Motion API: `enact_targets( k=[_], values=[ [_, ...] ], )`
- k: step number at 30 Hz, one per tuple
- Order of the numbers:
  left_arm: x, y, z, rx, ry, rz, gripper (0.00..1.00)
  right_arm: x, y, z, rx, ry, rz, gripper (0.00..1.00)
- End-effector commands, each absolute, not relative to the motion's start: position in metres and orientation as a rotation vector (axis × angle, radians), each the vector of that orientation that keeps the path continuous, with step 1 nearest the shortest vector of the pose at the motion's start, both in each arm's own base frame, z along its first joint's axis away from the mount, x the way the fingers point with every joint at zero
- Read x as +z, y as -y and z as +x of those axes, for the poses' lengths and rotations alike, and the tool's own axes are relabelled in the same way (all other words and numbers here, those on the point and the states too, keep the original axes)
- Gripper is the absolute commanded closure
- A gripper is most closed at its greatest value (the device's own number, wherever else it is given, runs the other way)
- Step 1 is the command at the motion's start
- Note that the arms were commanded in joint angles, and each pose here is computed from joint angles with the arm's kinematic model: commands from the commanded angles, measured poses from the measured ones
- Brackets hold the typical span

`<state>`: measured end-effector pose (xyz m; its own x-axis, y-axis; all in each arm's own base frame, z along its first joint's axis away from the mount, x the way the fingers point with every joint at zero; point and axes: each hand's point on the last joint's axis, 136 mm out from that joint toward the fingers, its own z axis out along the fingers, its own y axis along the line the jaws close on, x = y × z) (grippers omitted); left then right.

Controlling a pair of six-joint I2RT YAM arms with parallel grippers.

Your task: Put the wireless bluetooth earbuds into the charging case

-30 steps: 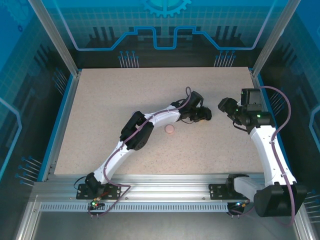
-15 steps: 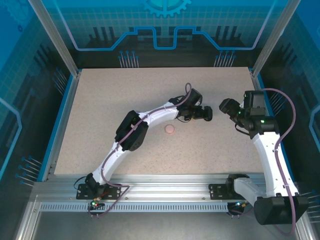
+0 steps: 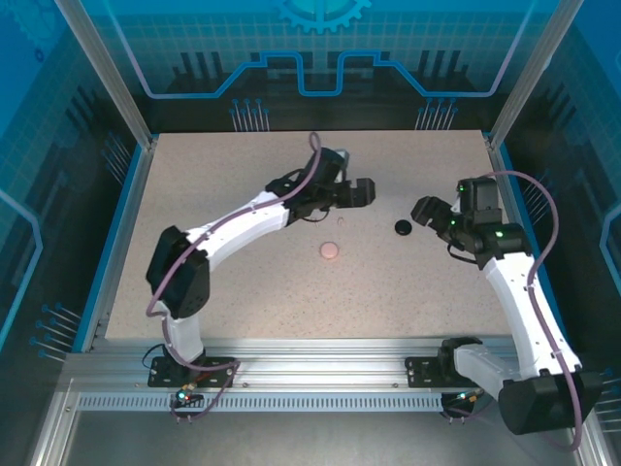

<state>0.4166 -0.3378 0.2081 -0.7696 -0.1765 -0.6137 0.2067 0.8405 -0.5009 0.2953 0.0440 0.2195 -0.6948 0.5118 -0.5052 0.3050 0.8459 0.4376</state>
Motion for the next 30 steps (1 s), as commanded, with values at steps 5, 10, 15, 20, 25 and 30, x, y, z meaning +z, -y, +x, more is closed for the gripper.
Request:
enact_targets(
  k=[5,10,15,20,25,30],
  values=[
    [0.204,0.244,0.43,-0.705,-2.209,-0.24,0.01,0.188,-0.079,0.299,0.265,-2.524,0.421,0.15],
    [0.212,0.197,0.425,-0.667,-2.161,-0.28,0.01,0.172,-0.11,0.31,0.196,-2.579,0.346,0.12],
    [0.224,0.158,0.421,-0.542,-2.113,-0.363,0.01,0.156,-0.147,0.323,0.127,-2.633,0.275,0.01],
    [0.237,0.138,0.417,-0.593,-2.026,-0.41,0.01,0.139,-0.191,0.336,0.115,-2.689,0.2,0.0],
    [0.244,0.119,0.412,-0.603,-1.966,-0.466,0.01,0.115,-0.226,0.345,0.041,-2.771,0.14,0.0],
    [0.243,0.099,0.409,-0.62,-1.95,-0.555,0.01,0.088,-0.251,0.349,0.028,-2.862,0.115,0.0]
  ],
)
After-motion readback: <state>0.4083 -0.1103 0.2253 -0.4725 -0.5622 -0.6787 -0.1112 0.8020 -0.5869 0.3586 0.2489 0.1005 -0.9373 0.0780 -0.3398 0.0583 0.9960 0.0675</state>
